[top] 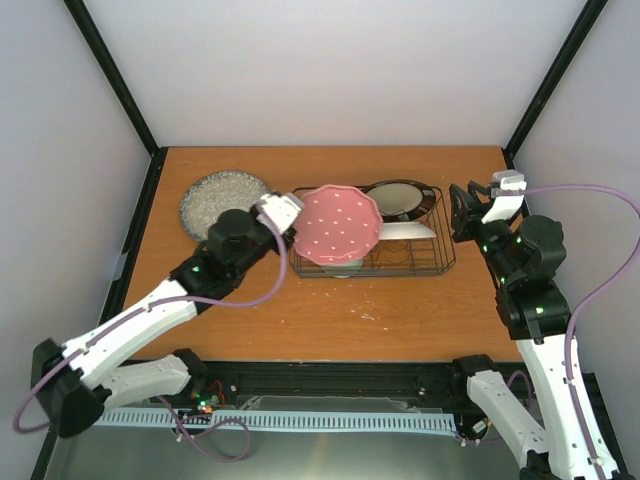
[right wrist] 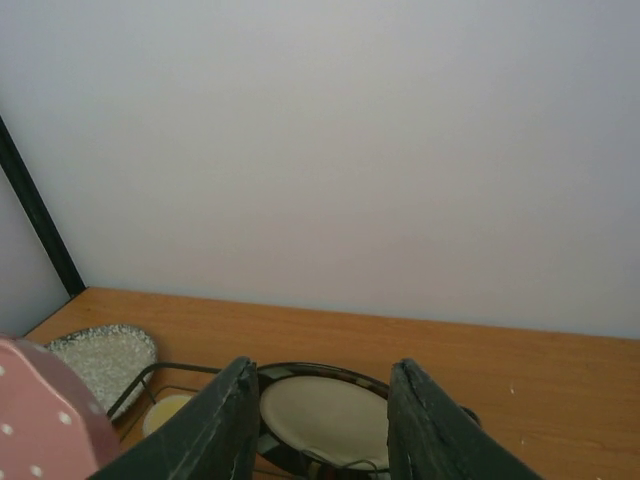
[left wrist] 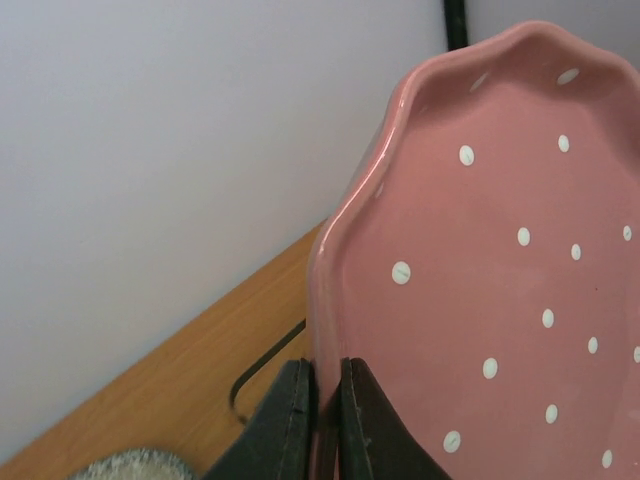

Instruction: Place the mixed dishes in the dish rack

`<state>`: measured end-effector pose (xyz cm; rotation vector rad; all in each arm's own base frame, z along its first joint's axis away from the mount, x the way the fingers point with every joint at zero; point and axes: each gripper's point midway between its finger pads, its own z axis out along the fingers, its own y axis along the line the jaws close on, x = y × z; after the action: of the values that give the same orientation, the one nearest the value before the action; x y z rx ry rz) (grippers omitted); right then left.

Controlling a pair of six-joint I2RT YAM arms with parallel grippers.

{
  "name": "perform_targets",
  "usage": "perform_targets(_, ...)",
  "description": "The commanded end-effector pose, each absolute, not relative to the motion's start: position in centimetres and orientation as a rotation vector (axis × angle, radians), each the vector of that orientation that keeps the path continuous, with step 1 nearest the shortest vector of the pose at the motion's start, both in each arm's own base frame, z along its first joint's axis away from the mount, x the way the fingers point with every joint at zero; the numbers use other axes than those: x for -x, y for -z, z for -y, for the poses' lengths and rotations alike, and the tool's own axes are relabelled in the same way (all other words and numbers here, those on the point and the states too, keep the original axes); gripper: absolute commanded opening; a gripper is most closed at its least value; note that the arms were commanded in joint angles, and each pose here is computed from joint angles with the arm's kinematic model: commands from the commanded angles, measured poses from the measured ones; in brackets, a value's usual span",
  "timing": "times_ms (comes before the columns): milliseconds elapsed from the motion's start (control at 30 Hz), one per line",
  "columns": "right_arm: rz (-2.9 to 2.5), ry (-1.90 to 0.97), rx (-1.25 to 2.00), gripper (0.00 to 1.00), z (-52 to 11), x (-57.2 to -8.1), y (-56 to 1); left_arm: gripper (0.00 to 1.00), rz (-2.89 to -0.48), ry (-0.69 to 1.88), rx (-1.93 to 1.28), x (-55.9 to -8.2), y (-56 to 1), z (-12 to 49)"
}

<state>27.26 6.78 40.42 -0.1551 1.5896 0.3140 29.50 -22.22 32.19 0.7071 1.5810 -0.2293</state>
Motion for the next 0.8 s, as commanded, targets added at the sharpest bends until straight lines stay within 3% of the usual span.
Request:
perform_targets(0, -1.578, -0.289, 0.115, 0.36, -5.9, -26.3, -40.3, 0.01, -1.306, 0.113, -0.564, -30.3, -42.3, 23.7)
perform_targets(367, -1.582, -0.261, 0.111, 0.33, -5.5, -26.3, -39.6, 0.01, -0.981, 0.015, -0.655, -26.1, -43.6, 28.4)
perform_targets(767, -1.582, -0.213, 0.096, 0.32, -4.7, -25.9, -38.9, 0.01, -0.924, -0.005, -0.82, -22.8, -39.9, 33.4)
